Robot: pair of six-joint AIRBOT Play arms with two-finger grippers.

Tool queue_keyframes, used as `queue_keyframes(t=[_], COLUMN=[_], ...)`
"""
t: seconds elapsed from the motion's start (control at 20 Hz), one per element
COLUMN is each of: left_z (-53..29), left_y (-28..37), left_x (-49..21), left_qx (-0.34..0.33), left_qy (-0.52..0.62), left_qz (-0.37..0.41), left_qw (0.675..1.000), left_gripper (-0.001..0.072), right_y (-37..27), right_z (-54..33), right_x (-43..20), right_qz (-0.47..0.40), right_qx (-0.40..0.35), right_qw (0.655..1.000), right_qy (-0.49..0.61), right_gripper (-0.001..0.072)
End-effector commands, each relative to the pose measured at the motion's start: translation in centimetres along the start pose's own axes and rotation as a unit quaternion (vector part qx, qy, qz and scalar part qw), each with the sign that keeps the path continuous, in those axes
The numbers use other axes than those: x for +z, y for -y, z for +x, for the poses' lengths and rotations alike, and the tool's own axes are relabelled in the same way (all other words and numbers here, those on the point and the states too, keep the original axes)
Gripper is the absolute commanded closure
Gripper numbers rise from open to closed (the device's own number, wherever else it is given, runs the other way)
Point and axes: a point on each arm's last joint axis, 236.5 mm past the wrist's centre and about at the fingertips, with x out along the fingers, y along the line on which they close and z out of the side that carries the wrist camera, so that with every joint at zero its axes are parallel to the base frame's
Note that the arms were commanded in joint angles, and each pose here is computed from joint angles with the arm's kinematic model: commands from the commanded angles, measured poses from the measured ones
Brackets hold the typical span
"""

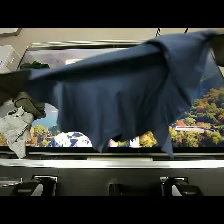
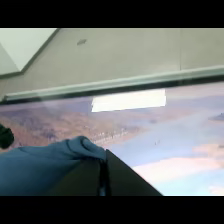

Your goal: Fold the clothes and pants, and hang the long-sleeved shirts on hangers.

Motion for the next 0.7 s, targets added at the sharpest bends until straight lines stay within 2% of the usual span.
queue_keyframes(t=[0.0, 0.15, 0.3, 0.4, 0.55, 0.6, 0.65], left_z=[4.3, 8.9, 12.5, 14.2, 15.3, 15.5, 15.4], left_y=[-6.2, -14.7, -21.6, -23.1, -22.3, -21.8, -21.4], left_x=[-6.3, -8.7, -12.8, -17.3, -22.6, -23.4, -23.5], left_qx=[0.043, 0.121, 0.176, 0.176, 0.159, 0.154, 0.148], left_qy=[-0.074, -0.076, -0.094, -0.137, -0.207, -0.219, -0.225], left_qz=[-0.053, -0.067, -0.148, -0.218, -0.253, -0.254, -0.255], left_qw=[0.995, 0.987, 0.969, 0.95, 0.932, 0.929, 0.929], left_gripper=[0.0689, 0.0688, 0.0687, 0.0687, 0.0686, 0.063, 0.0374], right_y=[3.3, 7.6, 9.3, 9.4, 10.4, 10.6, 10.7], right_z=[7.8, 11.8, 13.1, 14.0, 15.8, 16.2, 16.5], right_x=[-10.5, -24.8, -33.5, -35.5, -35.5, -35.2, -34.8], right_qz=[0.077, 0.168, 0.25, 0.286, 0.292, 0.292, 0.29], right_qx=[0.011, -0.007, -0.015, -0.014, -0.024, -0.026, -0.027], right_qw=[0.976, 0.886, 0.804, 0.781, 0.799, 0.805, 0.81], right_qy=[-0.203, -0.431, -0.54, -0.555, -0.526, -0.516, -0.509], right_gripper=[0.0673, 0.0673, 0.0673, 0.0673, 0.0673, 0.0667, 0.0514])
